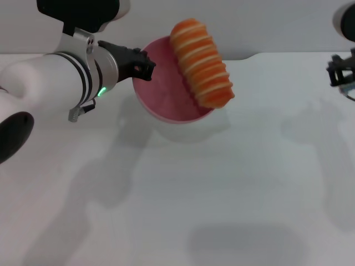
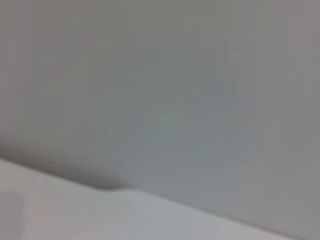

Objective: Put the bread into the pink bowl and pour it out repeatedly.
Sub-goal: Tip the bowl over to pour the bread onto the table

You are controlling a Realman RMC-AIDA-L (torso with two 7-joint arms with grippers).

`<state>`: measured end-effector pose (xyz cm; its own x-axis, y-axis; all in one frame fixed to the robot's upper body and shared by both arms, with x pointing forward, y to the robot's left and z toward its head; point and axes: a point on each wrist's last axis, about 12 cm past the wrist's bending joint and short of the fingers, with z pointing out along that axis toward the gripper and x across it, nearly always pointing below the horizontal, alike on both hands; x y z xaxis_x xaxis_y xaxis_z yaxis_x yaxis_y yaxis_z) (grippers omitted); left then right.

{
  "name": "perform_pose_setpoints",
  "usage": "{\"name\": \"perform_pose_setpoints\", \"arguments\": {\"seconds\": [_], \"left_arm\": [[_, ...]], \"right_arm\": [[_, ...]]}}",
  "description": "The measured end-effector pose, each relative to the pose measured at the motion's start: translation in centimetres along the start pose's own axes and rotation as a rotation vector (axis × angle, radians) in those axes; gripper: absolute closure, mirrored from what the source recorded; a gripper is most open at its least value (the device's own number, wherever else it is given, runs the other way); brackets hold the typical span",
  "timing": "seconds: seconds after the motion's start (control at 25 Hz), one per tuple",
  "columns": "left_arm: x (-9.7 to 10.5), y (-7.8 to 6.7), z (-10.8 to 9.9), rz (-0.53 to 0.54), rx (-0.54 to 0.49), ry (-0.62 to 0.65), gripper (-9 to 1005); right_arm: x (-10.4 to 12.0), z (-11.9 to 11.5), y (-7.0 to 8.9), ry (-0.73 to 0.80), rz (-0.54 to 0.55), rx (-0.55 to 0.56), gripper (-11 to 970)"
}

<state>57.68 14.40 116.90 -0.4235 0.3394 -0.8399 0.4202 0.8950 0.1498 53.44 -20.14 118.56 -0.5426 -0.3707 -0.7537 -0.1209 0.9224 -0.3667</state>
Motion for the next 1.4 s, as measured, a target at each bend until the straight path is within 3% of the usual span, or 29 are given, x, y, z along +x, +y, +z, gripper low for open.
{"name": "perform_pose_setpoints", "arguments": {"seconds": [0.36, 0.72, 0.96, 1.4], "left_arm": [[0.9, -0.2, -0.1, 0.094, -0.014, -0.145, 956], [2.9, -2.3, -0.1, 0.306, 0.025, -0.291, 956], [4.3, -2.6, 0.4, 0.358, 0.066, -0.355, 956], [4.6, -2.9, -0.2, 0.489, 0.099, -0.522, 956]], "right_arm": [[2.9, 1.4, -1.2, 0.108, 0.076, 0.042, 894], [4.0, 2.2, -1.2, 0.158, 0.080, 0.026, 948], [4.1, 2.4, -1.1, 0.163, 0.074, 0.023, 959], [4.2, 2.4, -1.0, 0.169, 0.071, 0.022, 957]]}}
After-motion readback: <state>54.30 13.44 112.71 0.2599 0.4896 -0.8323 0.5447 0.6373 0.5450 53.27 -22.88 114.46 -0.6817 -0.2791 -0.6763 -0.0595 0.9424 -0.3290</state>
